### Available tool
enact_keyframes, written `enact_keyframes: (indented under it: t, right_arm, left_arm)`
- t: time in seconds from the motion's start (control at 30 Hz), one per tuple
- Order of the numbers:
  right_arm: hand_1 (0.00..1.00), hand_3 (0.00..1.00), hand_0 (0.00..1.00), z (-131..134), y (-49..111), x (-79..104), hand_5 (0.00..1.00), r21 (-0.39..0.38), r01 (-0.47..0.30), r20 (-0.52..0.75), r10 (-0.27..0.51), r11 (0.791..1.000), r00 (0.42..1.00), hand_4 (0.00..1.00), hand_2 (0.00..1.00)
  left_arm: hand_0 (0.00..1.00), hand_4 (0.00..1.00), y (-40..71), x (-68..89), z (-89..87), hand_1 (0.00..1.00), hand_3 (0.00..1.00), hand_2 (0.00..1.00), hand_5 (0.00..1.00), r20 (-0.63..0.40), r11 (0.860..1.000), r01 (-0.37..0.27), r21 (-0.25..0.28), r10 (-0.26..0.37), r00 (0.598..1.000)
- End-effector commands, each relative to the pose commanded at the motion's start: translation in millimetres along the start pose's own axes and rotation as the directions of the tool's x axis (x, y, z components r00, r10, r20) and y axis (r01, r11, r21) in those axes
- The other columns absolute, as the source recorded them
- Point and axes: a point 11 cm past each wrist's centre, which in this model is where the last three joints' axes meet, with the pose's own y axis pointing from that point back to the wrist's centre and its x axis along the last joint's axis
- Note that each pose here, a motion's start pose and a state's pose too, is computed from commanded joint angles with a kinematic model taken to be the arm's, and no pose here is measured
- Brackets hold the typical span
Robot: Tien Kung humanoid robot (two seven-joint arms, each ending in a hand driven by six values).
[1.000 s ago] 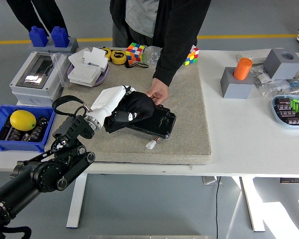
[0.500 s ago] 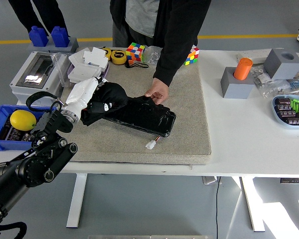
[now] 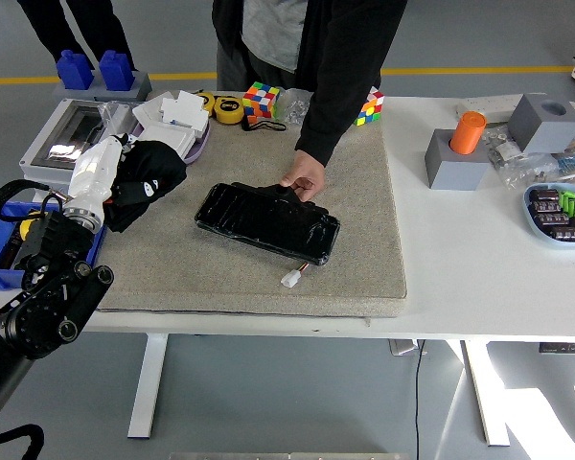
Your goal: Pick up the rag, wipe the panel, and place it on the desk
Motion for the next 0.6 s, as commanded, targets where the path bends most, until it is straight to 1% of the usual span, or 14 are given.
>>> enact_keyframes:
  t: [0.07,0.13,0.17,0.2,0.37,0.4,0.57,0.6]
  right_arm:
    - [0.604,0.533,0.591,-0.6,-0.2,-0.7,0.362,0.001,0.002,-0.001,-0.002,1.0,1.0,0.905,0.536]
    - [0.604,0.533,0.591,-0.8,-0.2,-0.8,0.362,0.002,0.002,-0.001,-0.002,1.0,1.0,0.905,0.536]
    - [0.604,0.533,0.591,-1.0,-0.3,-0.8,0.362,0.002,0.002,-0.002,-0.002,1.0,1.0,0.905,0.536]
    - [0.602,0.533,0.591,-0.8,-0.3,-0.6,0.361,0.001,0.003,-0.003,-0.003,1.0,1.0,0.905,0.536]
    - [0.602,0.533,0.591,-0.5,-0.2,-0.2,0.361,0.001,0.001,-0.001,-0.001,1.0,1.0,0.905,0.536]
    - [0.604,0.533,0.591,-0.3,-0.1,-0.2,0.361,0.0,0.001,-0.001,-0.001,1.0,1.0,0.905,0.536]
    - [0.604,0.533,0.591,0.4,0.1,0.3,0.361,-0.001,0.001,-0.002,-0.001,1.0,1.0,0.905,0.536]
    - [0.604,0.533,0.591,0.4,0.1,0.3,0.362,-0.001,0.001,-0.003,-0.001,1.0,1.0,0.906,0.537]
  left_arm:
    - [0.243,0.738,3.2,-6.0,-2.5,0.369,0.563,0.469,0.002,-0.008,1.0,0.013,0.009,-0.012,1.0]
    - [0.243,0.738,4.5,-8.8,-4.5,0.369,0.563,0.469,0.002,-0.015,1.0,0.019,0.018,-0.019,1.0]
    - [0.243,0.738,5.5,-10.7,-7.4,0.369,0.563,0.469,0.002,-0.018,0.999,0.023,0.032,-0.023,1.0]
    - [0.303,0.766,6.1,-11.6,-9.8,0.497,0.581,0.537,0.002,-0.021,0.999,0.026,0.043,-0.026,0.999]
    - [0.303,0.766,6.2,-12.2,-17.9,0.497,0.581,0.537,0.002,-0.019,0.995,0.043,0.09,-0.042,0.999]
    - [0.387,0.866,6.3,-12.9,-19.2,0.595,0.612,0.615,0.016,-0.022,0.994,0.052,0.098,-0.05,0.999]
    - [0.387,0.866,8.6,-18.1,-25.2,0.595,0.612,0.615,0.016,-0.024,0.983,0.108,0.146,-0.105,0.994]
    - [0.706,0.995,9.1,-18.0,-25.3,0.846,0.892,0.902,0.281,-0.021,0.983,0.109,0.148,-0.107,0.994]
